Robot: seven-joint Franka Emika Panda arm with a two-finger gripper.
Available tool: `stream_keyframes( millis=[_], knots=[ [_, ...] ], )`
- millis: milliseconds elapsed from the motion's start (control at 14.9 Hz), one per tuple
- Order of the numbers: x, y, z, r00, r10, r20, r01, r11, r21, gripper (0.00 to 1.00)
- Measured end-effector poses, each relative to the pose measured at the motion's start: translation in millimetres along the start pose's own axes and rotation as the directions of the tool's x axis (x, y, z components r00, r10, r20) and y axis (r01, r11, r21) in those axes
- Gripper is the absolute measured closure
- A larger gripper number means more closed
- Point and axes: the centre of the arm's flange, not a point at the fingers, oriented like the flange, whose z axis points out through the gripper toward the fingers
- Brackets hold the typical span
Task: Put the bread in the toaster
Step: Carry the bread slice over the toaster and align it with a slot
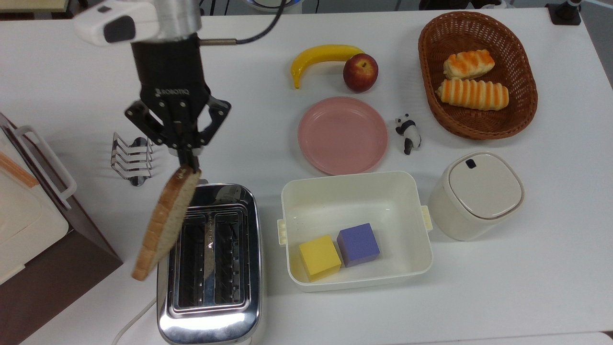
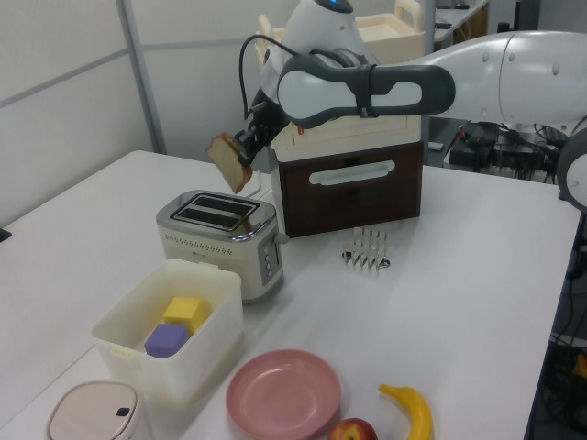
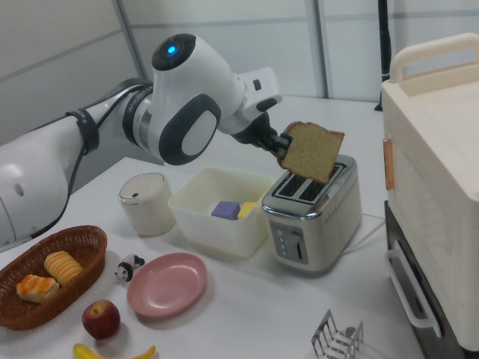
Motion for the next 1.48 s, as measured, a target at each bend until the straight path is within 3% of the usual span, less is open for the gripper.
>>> stream_keyframes(
  millis=[537,1475],
  knots=[
    [-12,-16,44,0.998,0.048,0.044,-0.052,0.995,0.088,0.93],
    [-13,25,42,0.995,0.095,0.040,-0.097,0.994,0.056,0.91]
  ],
)
